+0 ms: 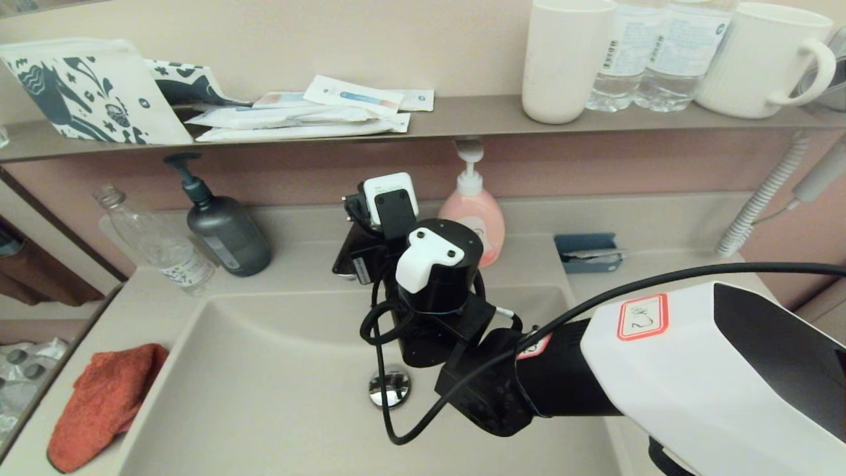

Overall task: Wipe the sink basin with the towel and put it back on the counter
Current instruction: Turn on the faucet

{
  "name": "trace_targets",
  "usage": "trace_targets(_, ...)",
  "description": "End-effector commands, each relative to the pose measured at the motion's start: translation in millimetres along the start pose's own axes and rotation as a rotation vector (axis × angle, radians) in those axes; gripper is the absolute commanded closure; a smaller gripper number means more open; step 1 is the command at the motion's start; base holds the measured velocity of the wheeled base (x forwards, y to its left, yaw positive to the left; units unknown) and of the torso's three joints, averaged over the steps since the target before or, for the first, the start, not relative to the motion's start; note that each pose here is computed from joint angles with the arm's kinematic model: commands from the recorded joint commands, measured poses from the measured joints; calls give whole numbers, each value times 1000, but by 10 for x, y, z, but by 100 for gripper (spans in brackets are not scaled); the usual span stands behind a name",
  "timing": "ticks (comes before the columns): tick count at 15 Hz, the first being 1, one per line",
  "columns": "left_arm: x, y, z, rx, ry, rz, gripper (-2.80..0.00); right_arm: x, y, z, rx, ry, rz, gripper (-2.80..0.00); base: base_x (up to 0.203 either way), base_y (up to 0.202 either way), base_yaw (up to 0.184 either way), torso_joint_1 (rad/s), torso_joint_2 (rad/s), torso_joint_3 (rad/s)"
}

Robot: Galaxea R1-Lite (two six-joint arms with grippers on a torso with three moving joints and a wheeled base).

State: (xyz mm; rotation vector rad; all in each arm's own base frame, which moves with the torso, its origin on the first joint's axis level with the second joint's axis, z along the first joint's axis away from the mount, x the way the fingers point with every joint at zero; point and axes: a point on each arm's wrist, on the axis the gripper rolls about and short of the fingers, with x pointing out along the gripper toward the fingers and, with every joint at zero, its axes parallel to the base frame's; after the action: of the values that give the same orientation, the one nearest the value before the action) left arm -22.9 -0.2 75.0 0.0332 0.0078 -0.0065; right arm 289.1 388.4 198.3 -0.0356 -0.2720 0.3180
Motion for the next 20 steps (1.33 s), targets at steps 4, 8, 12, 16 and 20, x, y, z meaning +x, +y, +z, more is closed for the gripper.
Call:
trace_targets(4,0,0,-1,1,0,0,0,53,20,76,26,-43,2,0,0,0,0,0,0,0)
trace_targets(8,0,0,-1,1,0,0,0,75,12,166,43,-67,-5,0,0,0,0,0,0,0)
trace_targets(12,0,0,-1,1,0,0,0,50,5,237,52,-76,-9,0,0,0,0,0,0,0)
trace_targets(16,0,0,-1,1,0,0,0,-79,83,354,62,-78,18,0,0,0,0,0,0,0)
trace_targets(20,0,0,-1,1,0,0,0,-103,46,464,58,-93,13,0,0,0,0,0,0,0)
